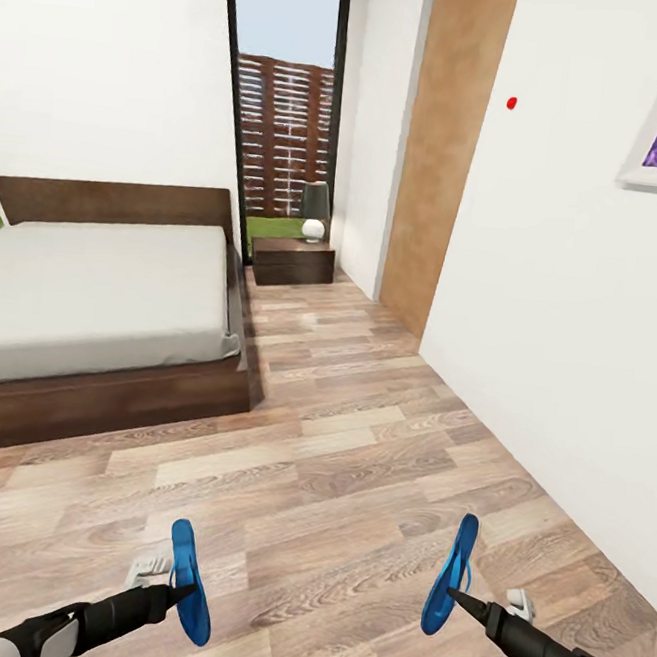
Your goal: In the bedroom, move the book from the bed onto either nightstand, and place the two sandals side by side next to the bed.
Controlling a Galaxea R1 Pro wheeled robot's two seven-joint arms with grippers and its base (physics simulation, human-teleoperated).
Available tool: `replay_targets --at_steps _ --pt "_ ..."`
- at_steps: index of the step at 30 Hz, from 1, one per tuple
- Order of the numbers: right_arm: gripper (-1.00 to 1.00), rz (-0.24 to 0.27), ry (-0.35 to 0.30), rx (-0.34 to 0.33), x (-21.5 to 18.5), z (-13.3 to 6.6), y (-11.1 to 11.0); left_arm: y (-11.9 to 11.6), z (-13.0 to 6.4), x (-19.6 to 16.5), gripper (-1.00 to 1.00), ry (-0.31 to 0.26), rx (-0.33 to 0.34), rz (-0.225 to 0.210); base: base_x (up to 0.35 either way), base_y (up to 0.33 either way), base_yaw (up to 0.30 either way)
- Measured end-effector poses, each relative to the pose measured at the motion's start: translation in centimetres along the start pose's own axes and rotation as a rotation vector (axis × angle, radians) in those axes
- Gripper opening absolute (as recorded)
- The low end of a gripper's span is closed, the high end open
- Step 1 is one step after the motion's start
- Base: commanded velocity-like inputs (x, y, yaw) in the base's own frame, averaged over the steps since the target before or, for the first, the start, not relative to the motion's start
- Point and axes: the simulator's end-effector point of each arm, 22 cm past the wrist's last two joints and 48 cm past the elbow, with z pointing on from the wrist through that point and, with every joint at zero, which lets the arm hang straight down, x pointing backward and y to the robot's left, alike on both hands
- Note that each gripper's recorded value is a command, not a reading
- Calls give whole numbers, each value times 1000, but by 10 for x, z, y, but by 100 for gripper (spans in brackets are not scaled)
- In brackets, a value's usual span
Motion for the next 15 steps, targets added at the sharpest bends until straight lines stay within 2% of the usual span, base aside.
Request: replay_targets --at_steps 11,15 --pt "-100 1 -2 -1 0 0 0 -1 0 2 -100 1 2 -3 0 0 39" --pt "-100 1 -2 -1 0 0 0 -1 0 2 -100 1 2 -3 0 0 203"
